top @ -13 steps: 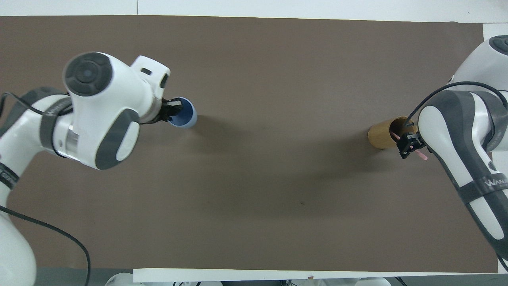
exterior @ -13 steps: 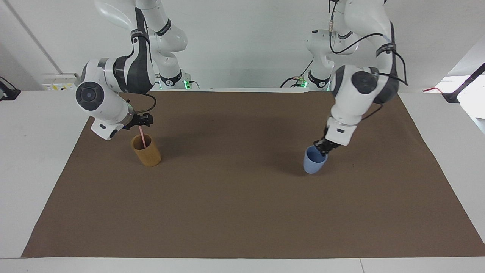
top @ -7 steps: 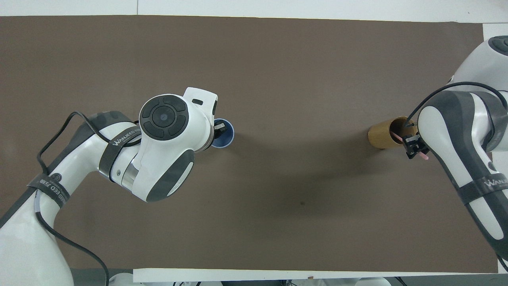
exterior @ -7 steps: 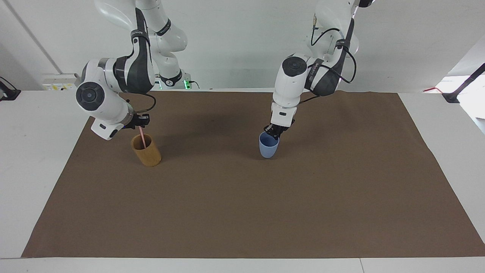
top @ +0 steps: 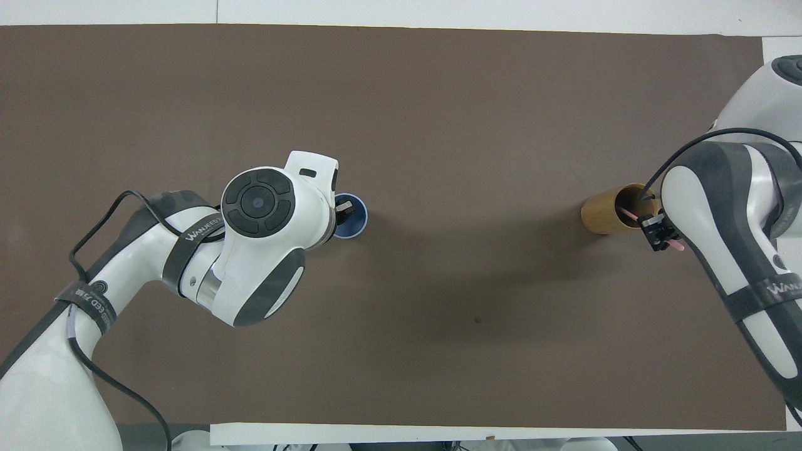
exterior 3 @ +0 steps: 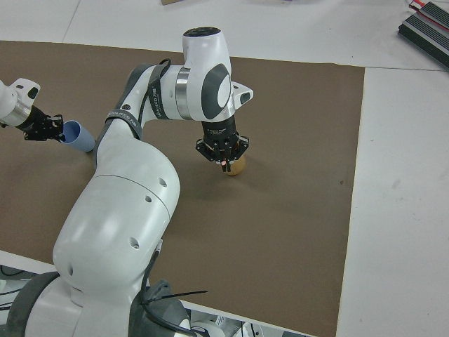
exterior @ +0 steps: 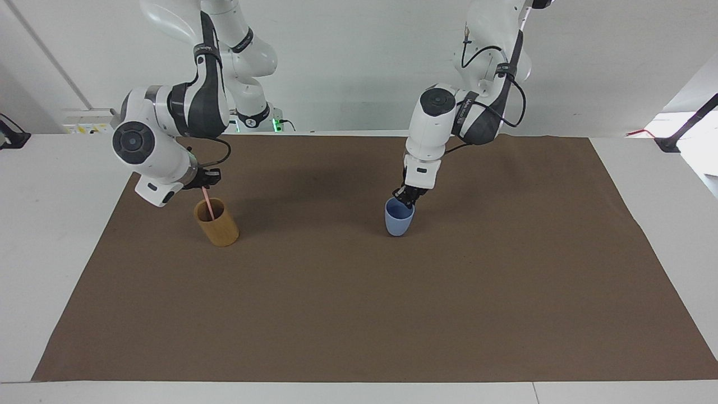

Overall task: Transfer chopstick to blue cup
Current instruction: 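Grasp the blue cup with the left gripper while the right gripper grasps the chopstick, then set the blue cup upright mid-table while the right gripper lifts the chopstick, then carry the pink chopstick with the right gripper over the blue cup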

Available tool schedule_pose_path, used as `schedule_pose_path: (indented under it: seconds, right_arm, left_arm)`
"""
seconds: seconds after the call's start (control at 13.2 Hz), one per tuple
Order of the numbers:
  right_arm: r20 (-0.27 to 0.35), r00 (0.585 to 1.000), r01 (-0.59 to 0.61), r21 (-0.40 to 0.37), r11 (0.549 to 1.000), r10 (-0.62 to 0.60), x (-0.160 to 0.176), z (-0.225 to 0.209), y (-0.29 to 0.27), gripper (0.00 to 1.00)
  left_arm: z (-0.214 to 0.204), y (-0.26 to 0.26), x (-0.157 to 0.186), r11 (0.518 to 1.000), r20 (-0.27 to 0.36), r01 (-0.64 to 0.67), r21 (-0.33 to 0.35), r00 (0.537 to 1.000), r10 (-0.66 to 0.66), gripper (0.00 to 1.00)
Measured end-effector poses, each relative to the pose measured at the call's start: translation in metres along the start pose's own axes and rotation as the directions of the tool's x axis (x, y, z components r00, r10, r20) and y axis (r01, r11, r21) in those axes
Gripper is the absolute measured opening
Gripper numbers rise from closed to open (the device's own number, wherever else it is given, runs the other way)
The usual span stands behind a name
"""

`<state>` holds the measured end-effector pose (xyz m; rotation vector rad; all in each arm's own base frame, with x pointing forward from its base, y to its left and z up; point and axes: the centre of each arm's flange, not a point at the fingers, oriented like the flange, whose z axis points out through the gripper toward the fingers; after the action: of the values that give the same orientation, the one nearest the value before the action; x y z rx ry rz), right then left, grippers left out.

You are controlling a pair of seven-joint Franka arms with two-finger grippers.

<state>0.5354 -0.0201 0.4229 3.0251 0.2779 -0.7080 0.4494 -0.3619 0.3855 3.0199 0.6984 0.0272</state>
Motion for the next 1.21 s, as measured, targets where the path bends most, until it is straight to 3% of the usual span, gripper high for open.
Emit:
schedule_pose_path:
  seconds: [0.23, 0.38, 0.6, 0.68, 0.83, 0.98, 1.21]
  right_arm:
    - [-0.001, 1.000, -0.016, -0.030, 0.999, 0.016, -0.022, -0.059, 0.004, 0.08]
    - [-0.023, 1.000, -0.015, -0.036, 0.999, 0.014, -0.048, -0.112, -0.005, 0.08]
    - [-0.035, 0.999, 0.039, -0.053, 0.998, -0.040, -0.081, -0.167, -0.055, 0.08]
    - [-0.039, 0.999, 0.032, -0.038, 0.999, -0.033, -0.088, -0.177, -0.078, 0.08]
    - [-0.051, 0.998, -0.029, 0.062, 0.998, 0.032, -0.092, -0.185, -0.118, 0.08]
    - [-0.050, 0.988, -0.132, 0.196, 0.972, 0.145, -0.084, -0.189, -0.157, 0.08]
    - [-0.033, 0.954, -0.274, 0.300, 0.914, 0.297, -0.074, -0.187, -0.279, 0.08]
  left_arm:
    - [-0.013, 0.003, 0.010, 0.999, -0.018, 0.014, -0.033, 1.000, -0.015, 0.08]
    - [-0.044, 0.002, 0.025, 0.997, -0.038, 0.038, -0.068, 0.998, -0.040, 0.31]
    - [-0.123, -0.022, 0.058, 0.994, -0.039, 0.099, -0.045, 0.994, -0.101, 0.67]
    - [-0.147, -0.037, 0.071, 0.994, -0.042, 0.106, -0.039, 0.993, -0.108, 0.80]
    - [-0.179, -0.082, 0.107, 0.996, -0.045, 0.088, -0.017, 0.995, -0.088, 1.00]
    - [-0.185, -0.138, 0.155, 1.000, -0.033, -0.012, 0.017, 0.999, 0.013, 1.00]
    - [-0.194, -0.221, 0.209, 0.963, 0.073, -0.260, 0.064, 0.964, 0.256, 1.00]
